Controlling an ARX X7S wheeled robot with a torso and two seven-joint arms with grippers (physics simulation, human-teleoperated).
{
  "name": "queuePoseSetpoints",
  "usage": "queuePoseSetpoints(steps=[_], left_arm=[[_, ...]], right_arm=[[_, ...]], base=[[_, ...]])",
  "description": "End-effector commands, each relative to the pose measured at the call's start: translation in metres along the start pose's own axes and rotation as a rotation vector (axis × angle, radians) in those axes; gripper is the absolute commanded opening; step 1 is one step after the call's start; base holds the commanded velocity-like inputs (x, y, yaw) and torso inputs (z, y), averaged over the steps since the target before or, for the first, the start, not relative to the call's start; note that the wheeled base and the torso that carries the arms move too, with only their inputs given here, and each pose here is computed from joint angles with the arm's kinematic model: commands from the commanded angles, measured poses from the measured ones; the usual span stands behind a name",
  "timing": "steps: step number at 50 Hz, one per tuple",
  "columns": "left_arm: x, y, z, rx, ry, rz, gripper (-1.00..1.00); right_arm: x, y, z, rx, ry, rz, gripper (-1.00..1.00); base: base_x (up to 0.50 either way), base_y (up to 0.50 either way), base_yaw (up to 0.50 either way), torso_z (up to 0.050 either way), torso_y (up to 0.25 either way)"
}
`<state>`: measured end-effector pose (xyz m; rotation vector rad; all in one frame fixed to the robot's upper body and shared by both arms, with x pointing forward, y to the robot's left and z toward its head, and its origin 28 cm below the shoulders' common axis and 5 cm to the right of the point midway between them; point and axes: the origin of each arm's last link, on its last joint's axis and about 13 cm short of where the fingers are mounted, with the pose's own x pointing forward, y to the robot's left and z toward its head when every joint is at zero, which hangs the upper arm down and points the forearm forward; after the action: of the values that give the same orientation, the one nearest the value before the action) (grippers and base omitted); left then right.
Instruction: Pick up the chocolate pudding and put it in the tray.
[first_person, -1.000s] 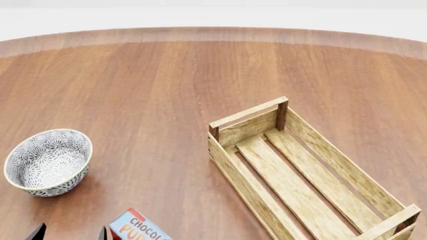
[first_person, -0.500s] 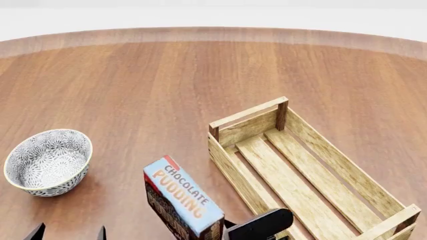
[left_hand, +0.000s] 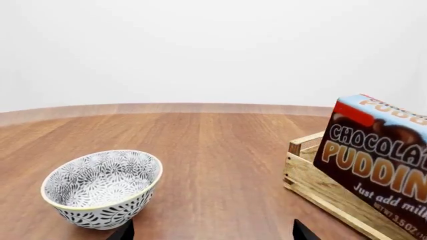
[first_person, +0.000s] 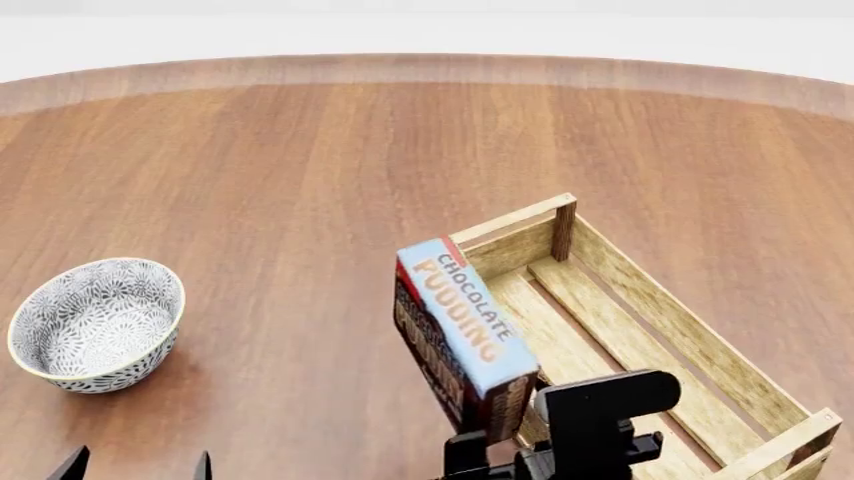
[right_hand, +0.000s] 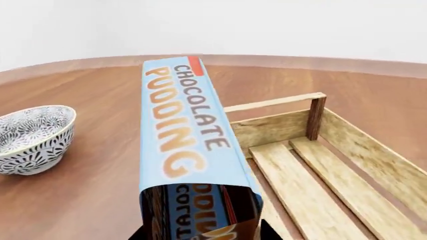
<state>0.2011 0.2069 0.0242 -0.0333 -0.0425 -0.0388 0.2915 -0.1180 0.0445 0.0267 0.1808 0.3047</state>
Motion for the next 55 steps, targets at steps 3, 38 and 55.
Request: queuePoseSetpoints(steps=[3,38,55], left_arm=[[0.000,0.000,0.000,-0.001,0.001,0.000,1.00],[0.001,-0.001,-0.001,-0.003,0.004,-0.004,1.00],[0.000,-0.001,-0.002,0.000,0.005,-0.004,1.00]], right_arm=[[0.006,-0.019,0.010,0.007,-0.024,-0.097,-1.00],[0.008,-0.054,0.008,0.015,-0.021,-0.313,-1.00],[0.012,-0.063,-0.004,0.010,-0.025,-0.398,-1.00]], base=[[0.00,0.00,0.00,0.000,0.000],[0.00,0.00,0.00,0.000,0.000],[0.00,0.00,0.00,0.000,0.001]])
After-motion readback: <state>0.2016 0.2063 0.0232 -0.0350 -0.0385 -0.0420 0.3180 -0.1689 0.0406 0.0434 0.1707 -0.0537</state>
